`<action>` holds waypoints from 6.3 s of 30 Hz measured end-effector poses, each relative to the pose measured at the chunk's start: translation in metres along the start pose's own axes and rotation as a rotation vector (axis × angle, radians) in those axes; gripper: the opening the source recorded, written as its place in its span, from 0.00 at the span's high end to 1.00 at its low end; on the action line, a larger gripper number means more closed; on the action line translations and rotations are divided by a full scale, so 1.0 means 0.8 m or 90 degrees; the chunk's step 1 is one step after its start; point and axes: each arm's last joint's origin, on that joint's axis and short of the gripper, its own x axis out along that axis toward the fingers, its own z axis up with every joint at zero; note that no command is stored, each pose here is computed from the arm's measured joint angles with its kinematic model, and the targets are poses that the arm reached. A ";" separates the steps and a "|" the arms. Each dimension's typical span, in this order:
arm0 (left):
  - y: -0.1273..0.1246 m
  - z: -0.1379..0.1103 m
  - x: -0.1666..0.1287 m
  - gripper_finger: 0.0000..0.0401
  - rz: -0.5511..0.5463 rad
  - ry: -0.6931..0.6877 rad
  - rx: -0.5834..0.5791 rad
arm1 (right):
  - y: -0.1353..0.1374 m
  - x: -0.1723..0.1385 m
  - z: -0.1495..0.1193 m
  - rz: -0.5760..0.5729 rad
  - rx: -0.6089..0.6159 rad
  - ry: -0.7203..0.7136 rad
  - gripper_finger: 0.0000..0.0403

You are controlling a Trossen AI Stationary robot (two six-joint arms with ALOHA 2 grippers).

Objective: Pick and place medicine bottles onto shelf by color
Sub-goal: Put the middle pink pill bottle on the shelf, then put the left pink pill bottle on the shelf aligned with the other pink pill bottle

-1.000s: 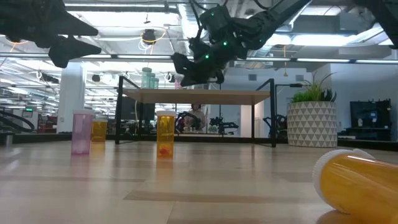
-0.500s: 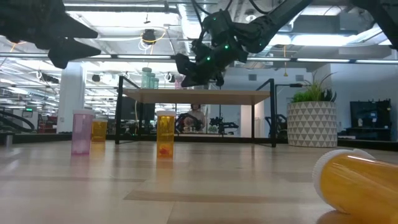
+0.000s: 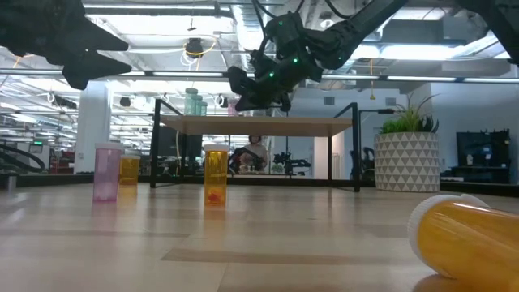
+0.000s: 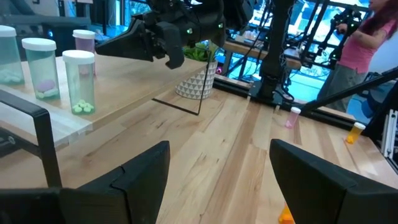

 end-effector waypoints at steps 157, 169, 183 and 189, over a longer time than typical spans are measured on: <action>-0.075 -0.051 0.071 1.00 -0.245 0.378 0.108 | 0.105 -0.261 -0.122 0.374 -0.005 -0.054 0.99; -0.093 -0.041 0.085 0.78 -0.228 0.464 0.183 | 0.103 -0.259 -0.123 0.373 -0.010 -0.046 0.99; -0.092 -0.051 0.092 0.52 -0.172 0.470 0.202 | 0.104 -0.260 -0.123 0.386 0.003 -0.041 0.99; -0.092 -0.051 0.092 0.46 -0.167 0.471 0.188 | 0.104 -0.260 -0.123 0.387 0.006 -0.040 0.99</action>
